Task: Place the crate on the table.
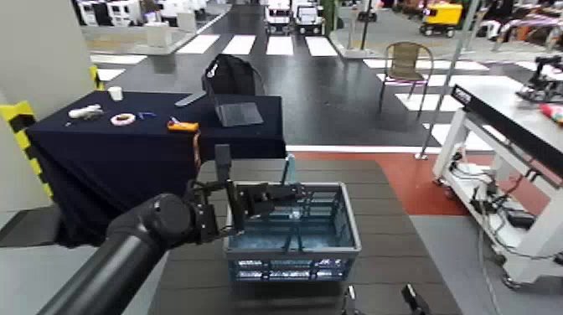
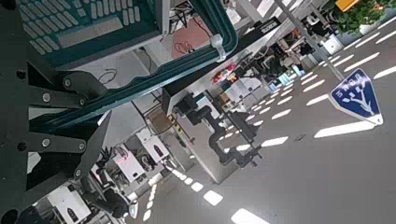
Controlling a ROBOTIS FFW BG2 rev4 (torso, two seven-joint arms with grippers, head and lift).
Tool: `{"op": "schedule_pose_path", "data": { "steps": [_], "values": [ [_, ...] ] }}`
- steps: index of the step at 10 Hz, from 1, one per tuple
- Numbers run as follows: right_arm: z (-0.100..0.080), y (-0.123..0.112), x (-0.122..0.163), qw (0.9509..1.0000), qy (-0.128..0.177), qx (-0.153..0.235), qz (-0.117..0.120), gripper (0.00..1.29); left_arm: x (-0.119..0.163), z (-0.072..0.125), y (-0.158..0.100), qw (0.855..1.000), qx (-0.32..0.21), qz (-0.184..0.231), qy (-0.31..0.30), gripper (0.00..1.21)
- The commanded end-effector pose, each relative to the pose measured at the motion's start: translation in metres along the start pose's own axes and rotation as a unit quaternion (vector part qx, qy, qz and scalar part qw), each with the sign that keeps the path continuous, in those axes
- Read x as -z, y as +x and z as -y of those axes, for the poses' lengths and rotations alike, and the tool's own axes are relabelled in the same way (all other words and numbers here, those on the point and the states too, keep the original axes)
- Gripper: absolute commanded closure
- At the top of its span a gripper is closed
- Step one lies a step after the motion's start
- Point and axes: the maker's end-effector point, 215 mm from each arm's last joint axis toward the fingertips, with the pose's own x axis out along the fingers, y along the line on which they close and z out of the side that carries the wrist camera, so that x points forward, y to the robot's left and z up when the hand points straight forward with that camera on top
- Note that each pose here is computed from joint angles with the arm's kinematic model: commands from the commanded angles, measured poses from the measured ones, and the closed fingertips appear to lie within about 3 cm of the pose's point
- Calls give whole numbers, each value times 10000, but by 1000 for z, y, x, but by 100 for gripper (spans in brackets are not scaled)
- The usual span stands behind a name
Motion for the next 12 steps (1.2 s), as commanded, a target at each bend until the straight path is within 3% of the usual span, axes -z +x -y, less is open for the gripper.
{"op": "schedule_pose_path", "data": {
  "steps": [1, 5, 9, 10, 12],
  "values": [
    [-2, 1, -1, 10000, 27, -22, 14, 13, -5, -14, 6, 9999, -139, 49, -77, 119],
    [-4, 2, 0, 10000, 23, -50, 17, 13, 4, -35, 9, 9991, -296, 10, -296, 119],
    [-6, 2, -1, 10000, 43, -64, 22, 13, 6, -39, 8, 9988, -327, 22, -364, 119],
    [-6, 2, -1, 10000, 37, -60, 21, 13, 6, -38, 9, 9988, -315, 30, -362, 111],
    [-7, 2, -1, 10000, 40, -67, 20, 13, 6, -38, 9, 9989, -303, 43, -347, 70]
  ]
}}
